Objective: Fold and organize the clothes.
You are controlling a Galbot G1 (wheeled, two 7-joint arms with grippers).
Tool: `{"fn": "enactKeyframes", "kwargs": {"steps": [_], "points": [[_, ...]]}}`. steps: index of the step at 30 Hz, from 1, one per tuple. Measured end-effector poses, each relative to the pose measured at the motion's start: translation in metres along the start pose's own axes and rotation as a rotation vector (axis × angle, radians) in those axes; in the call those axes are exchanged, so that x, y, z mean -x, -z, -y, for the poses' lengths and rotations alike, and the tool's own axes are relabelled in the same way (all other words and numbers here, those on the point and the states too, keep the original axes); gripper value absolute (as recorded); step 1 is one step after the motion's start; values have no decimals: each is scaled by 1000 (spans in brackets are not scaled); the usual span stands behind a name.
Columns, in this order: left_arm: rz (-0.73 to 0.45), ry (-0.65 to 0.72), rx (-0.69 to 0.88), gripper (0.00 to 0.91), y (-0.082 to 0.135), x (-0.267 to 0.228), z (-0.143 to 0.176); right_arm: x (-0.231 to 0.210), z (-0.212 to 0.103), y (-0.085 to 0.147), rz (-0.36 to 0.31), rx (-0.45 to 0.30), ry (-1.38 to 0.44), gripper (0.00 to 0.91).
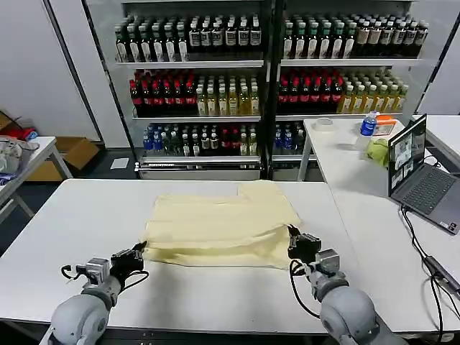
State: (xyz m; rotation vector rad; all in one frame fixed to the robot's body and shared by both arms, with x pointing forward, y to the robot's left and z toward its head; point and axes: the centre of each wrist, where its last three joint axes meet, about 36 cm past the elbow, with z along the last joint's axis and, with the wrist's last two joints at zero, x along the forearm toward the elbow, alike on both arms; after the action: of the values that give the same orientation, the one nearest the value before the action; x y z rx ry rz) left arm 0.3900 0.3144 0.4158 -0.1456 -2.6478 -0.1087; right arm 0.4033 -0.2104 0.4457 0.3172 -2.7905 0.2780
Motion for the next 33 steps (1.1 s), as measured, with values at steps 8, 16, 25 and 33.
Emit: {"fn": "enactKeyframes", "kwargs": {"steps": [8, 16, 25, 33], "points": [[4, 0, -1, 907, -3, 2, 0, 0, 0, -4, 10, -16, -13, 907], [20, 13, -25, 907, -7, -7, -1, -18, 2, -9, 17, -22, -36, 907], [2, 33, -37, 907, -17, -10, -9, -37, 1, -23, -42, 17, -71, 907], [-18, 49, -49, 907, -16, 1, -20, -39, -1, -31, -113, 75, -95, 907]]}}
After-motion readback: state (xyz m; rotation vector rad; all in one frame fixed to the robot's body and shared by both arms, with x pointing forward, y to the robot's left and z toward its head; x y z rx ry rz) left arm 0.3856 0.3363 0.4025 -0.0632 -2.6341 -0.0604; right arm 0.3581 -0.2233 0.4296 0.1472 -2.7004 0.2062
